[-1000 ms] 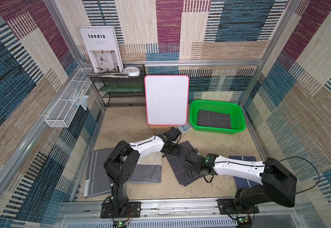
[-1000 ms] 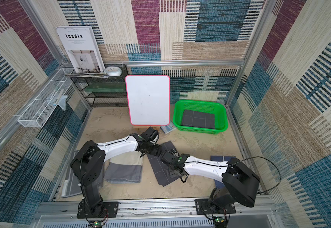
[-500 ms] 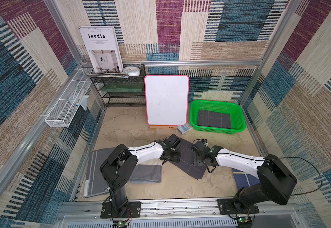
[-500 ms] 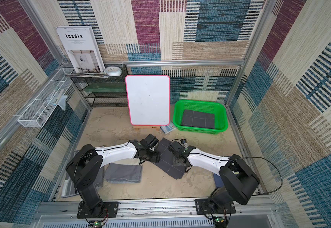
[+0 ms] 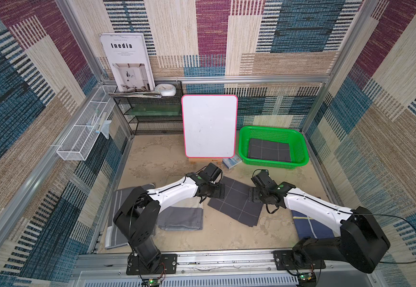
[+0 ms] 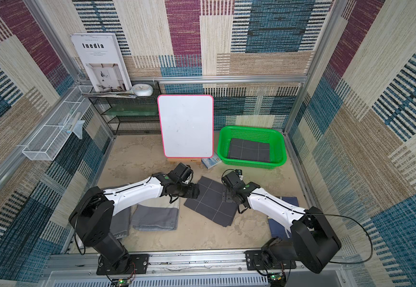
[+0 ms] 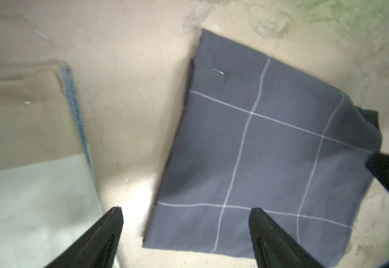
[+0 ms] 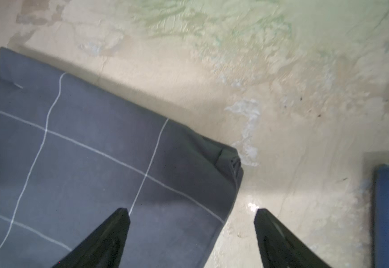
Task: Put the folded pillowcase in the basket
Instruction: Adjust the pillowcase at the center of the board, then pick up the pillowcase from the center of the board.
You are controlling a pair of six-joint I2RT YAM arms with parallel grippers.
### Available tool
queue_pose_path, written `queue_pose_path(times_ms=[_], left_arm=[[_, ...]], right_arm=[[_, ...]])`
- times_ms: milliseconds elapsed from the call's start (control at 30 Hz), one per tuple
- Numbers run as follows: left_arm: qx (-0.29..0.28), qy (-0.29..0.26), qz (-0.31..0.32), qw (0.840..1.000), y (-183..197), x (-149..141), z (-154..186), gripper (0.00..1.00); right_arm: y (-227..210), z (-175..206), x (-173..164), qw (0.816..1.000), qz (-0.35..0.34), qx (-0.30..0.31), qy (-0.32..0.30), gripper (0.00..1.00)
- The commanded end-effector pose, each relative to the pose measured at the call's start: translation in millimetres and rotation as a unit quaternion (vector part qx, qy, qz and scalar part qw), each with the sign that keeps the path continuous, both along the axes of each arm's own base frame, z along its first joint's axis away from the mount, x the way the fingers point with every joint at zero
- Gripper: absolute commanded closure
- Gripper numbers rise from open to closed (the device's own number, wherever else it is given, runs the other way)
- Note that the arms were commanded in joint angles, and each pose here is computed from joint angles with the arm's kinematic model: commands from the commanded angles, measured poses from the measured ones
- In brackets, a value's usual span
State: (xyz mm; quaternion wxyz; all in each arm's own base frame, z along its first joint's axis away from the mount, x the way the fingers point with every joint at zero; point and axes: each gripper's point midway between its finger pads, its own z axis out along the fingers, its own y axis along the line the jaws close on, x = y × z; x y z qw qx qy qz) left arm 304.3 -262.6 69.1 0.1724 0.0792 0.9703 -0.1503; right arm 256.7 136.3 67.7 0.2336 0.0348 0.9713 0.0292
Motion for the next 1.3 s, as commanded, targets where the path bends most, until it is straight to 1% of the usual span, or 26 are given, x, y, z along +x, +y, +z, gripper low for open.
queue_pose_path(times_ms=[0,67,100,167,367,467,567,700,767,900,1033,1100,1200,1233,1267], left_arm=[[0.006,0.003,-0.024,1.0,1,8,-4,0.1],[0.006,0.005,-0.035,0.999,-5,11,-5,0.11],[-0.001,0.008,-0.04,0.999,-9,12,-6,0.14],[-0.01,0.008,-0.037,0.999,-14,15,-8,0.23],[0.002,0.017,-0.024,1.0,-13,18,-24,0.27],[0.005,0.018,-0.03,0.999,-16,18,-27,0.32],[0.009,0.024,-0.032,0.999,-19,16,-34,0.39],[0.011,0.027,-0.025,0.999,-22,11,-42,0.55],[0.009,0.024,-0.019,0.999,-24,8,-46,0.63],[0.008,0.027,-0.008,1.0,-23,4,-51,0.84],[0.004,0.009,-0.002,1.0,-24,1,-42,1.0],[-0.004,-0.005,0.0,1.0,-27,1,-32,1.0],[-0.021,-0.021,0.0,1.0,-34,0,-15,1.0],[-0.028,-0.027,-0.003,0.999,-38,0,-9,1.0],[-0.033,-0.035,-0.005,0.999,-42,0,-2,1.0]], right_arm=[[1,-7,-21,0.999,-0.006,0.025,0.04,0.11],[-1,-12,-30,0.998,-0.012,0.036,0.053,0.12],[-1,-15,-34,0.997,-0.015,0.043,0.058,0.13],[0,-21,-40,0.996,-0.018,0.057,0.064,0.14],[4,-35,-46,0.994,-0.019,0.071,0.079,0.2],[6,-39,-44,0.994,-0.011,0.072,0.079,0.26],[6,-43,-44,0.994,-0.01,0.068,0.08,0.32],[4,-49,-43,0.995,-0.012,0.063,0.077,0.4],[4,-51,-43,0.995,-0.014,0.064,0.075,0.45],[5,-51,-40,0.995,-0.019,0.069,0.07,0.59],[3,-45,-36,0.996,-0.025,0.069,0.053,0.79],[1,-38,-32,0.996,-0.031,0.067,0.04,0.85],[4,-21,-26,0.996,-0.029,0.077,0.019,0.97],[4,-14,-23,0.996,-0.027,0.08,0.01,1.0],[4,-8,-21,0.996,-0.029,0.08,0.002,1.0]])
